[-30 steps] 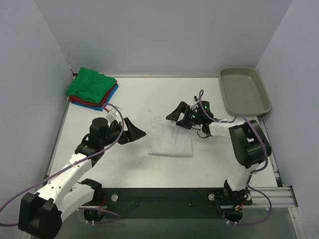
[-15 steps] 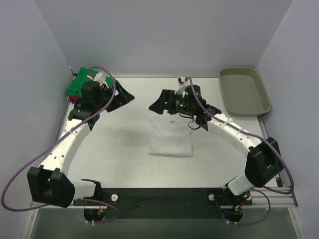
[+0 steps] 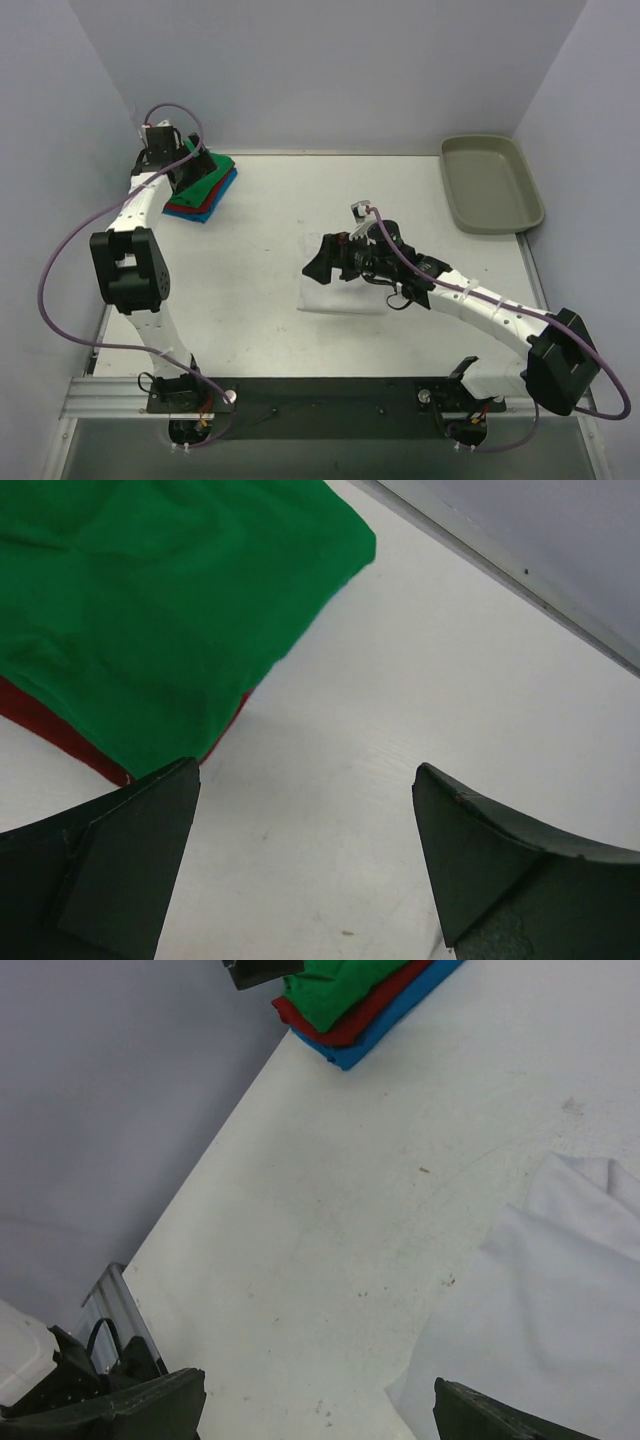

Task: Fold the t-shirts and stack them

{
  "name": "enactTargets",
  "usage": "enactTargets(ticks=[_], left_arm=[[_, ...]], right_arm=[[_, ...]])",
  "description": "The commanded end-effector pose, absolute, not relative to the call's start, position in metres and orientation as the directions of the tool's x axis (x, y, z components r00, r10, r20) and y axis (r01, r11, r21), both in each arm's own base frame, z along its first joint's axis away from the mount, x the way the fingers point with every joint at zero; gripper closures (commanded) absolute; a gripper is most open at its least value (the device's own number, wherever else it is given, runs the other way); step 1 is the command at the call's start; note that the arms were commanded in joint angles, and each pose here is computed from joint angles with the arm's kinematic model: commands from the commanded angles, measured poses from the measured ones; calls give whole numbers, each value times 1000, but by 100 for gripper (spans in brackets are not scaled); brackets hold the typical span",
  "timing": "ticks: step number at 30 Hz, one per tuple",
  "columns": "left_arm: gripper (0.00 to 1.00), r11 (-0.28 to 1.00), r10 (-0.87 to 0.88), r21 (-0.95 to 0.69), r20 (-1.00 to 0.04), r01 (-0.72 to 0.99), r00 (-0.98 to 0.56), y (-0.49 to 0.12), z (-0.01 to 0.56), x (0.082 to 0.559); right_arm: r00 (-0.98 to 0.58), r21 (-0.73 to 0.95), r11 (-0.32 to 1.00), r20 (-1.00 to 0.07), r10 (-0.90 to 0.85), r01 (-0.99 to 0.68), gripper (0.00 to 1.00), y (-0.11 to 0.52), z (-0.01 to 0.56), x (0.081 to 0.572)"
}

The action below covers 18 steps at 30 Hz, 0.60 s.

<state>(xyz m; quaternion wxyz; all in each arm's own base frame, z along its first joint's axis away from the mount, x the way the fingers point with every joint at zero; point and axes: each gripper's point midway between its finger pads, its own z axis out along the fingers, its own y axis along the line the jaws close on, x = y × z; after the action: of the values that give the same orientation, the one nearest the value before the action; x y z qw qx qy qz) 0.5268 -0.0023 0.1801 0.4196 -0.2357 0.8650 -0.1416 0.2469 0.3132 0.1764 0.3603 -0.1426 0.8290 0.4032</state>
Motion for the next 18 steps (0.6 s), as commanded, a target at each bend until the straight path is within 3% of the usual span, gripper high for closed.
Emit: enactTargets(ticks=[1,10,18], left_arm=[[3,892,-452,-376,-744,-251,-492,14,181,576],[3,880,-471,-352,-737,-319,-485,41,133,635],[3,855,-490,-284,-718,-434,-495,76,104,638]], right_arm=[[-651,534,637,-756,65,-556,0,311,179,242],[-659,509,659,-752,25,-555,0,309,160,228],[-675,506,672,-738,13,-541,0,306,148,224]])
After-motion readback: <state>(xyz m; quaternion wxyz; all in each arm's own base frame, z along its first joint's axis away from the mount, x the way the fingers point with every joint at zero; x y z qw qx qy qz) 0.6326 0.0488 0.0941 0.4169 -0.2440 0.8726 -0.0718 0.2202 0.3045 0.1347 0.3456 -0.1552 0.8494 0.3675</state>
